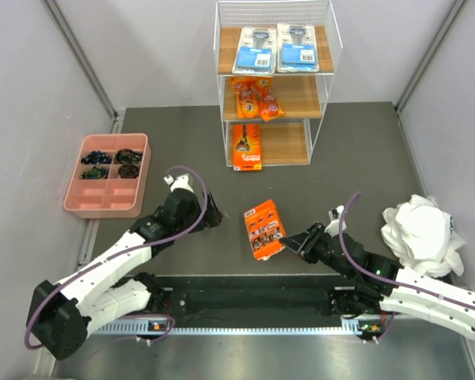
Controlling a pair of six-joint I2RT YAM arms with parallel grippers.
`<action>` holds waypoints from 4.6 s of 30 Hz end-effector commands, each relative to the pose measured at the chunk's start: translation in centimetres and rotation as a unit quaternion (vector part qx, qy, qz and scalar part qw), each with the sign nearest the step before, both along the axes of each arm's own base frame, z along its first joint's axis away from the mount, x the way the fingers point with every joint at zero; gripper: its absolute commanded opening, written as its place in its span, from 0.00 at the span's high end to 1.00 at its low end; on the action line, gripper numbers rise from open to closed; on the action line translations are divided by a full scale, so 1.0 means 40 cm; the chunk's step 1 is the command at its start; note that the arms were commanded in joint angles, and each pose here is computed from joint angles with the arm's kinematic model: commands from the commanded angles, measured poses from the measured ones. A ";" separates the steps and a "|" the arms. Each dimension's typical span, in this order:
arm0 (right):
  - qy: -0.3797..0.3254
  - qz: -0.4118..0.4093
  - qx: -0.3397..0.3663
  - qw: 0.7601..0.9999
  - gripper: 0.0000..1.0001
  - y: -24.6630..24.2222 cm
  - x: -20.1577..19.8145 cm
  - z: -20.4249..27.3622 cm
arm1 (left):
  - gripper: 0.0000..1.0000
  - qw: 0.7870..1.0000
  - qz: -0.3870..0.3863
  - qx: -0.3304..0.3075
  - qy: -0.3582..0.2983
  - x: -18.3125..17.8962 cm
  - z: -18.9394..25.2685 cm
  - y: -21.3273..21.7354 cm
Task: Place and organize the shaving razors onto the shelf
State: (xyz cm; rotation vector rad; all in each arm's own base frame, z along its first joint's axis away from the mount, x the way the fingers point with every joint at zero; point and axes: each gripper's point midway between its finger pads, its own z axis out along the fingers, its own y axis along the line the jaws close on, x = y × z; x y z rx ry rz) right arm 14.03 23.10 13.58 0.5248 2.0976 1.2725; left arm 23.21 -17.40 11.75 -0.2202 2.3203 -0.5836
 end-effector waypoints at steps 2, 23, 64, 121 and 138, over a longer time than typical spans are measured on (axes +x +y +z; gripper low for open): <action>-0.025 -0.011 0.024 0.999 1.00 0.000 0.016 0.064 | 0.01 0.998 0.024 0.062 0.006 -0.007 -0.017 0.064; -0.059 0.053 0.014 0.997 1.00 0.116 0.061 0.176 | 0.01 0.998 0.012 0.056 0.027 -0.037 -0.055 0.062; -0.114 -0.053 0.110 0.986 1.00 -0.044 0.423 0.261 | 0.01 0.998 0.010 0.056 0.029 -0.040 -0.064 0.062; 0.045 -0.139 0.022 0.989 0.98 -0.084 0.778 -0.099 | 0.01 0.998 -0.018 0.057 0.026 -0.036 -0.046 0.043; 0.056 -0.153 -0.012 0.987 0.35 -0.109 0.763 -0.083 | 0.01 0.998 -0.018 0.048 0.031 -0.048 -0.054 0.042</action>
